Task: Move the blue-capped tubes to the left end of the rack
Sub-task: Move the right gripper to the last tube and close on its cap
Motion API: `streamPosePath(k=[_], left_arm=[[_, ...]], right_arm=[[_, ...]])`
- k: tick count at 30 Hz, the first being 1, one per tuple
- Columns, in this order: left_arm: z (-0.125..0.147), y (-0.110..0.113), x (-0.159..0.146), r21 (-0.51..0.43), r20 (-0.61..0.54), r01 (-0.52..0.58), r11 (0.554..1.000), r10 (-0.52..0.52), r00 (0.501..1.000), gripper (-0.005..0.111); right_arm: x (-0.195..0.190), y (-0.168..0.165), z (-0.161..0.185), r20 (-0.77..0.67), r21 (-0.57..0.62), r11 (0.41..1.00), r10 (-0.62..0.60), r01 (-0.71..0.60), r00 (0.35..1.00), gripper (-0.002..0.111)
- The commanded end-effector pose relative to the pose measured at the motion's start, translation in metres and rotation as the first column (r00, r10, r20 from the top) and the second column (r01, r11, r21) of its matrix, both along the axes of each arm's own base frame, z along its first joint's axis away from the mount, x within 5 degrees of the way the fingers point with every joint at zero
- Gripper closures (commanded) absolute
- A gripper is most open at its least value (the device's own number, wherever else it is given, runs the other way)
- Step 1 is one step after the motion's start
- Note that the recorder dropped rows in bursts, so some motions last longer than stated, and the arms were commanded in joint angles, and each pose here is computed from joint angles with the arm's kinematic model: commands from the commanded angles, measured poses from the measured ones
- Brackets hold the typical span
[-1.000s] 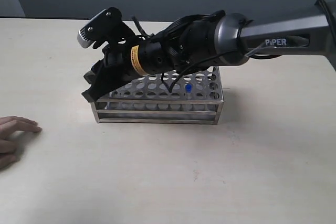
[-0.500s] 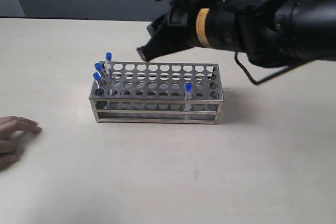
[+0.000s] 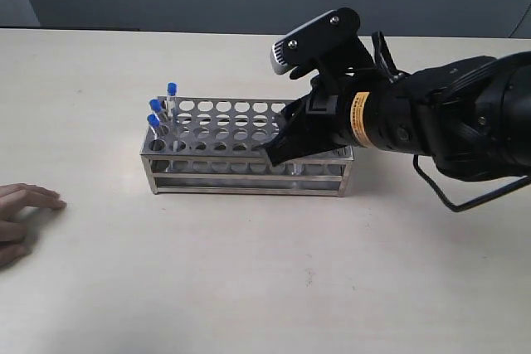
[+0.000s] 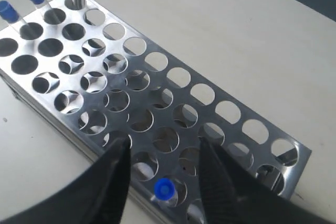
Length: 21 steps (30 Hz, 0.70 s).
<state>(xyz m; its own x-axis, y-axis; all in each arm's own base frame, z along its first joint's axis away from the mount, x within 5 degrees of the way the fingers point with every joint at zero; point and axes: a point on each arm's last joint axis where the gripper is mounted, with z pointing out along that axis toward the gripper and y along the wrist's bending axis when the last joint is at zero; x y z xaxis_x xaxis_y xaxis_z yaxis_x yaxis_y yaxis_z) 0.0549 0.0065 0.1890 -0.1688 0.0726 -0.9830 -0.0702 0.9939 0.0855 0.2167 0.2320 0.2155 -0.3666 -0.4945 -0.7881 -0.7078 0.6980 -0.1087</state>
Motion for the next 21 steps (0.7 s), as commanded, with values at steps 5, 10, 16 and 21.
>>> streamPosePath(k=[5,10,16,21], left_arm=[[0.002,0.000,0.000,-0.005,0.010,0.006,1.000,-0.006,1.000,0.106],[0.002,0.000,0.000,-0.005,0.010,0.006,1.000,-0.006,1.000,0.106],[0.002,0.000,0.000,-0.005,0.010,0.006,1.000,-0.006,1.000,0.106],[0.002,0.000,0.000,-0.005,0.010,0.006,1.000,-0.006,1.000,0.106]], right_arm=[[0.004,-0.001,-0.015,-0.024,-0.043,0.998,-0.044,0.043,0.999,0.048],[0.012,-0.002,-0.039,-0.042,-0.114,0.987,-0.116,0.110,0.992,0.050],[0.016,-0.002,-0.040,-0.022,-0.080,0.984,-0.163,0.160,0.986,0.053],[0.016,0.000,-0.046,-0.055,-0.075,0.984,-0.166,0.162,0.985,0.053]])
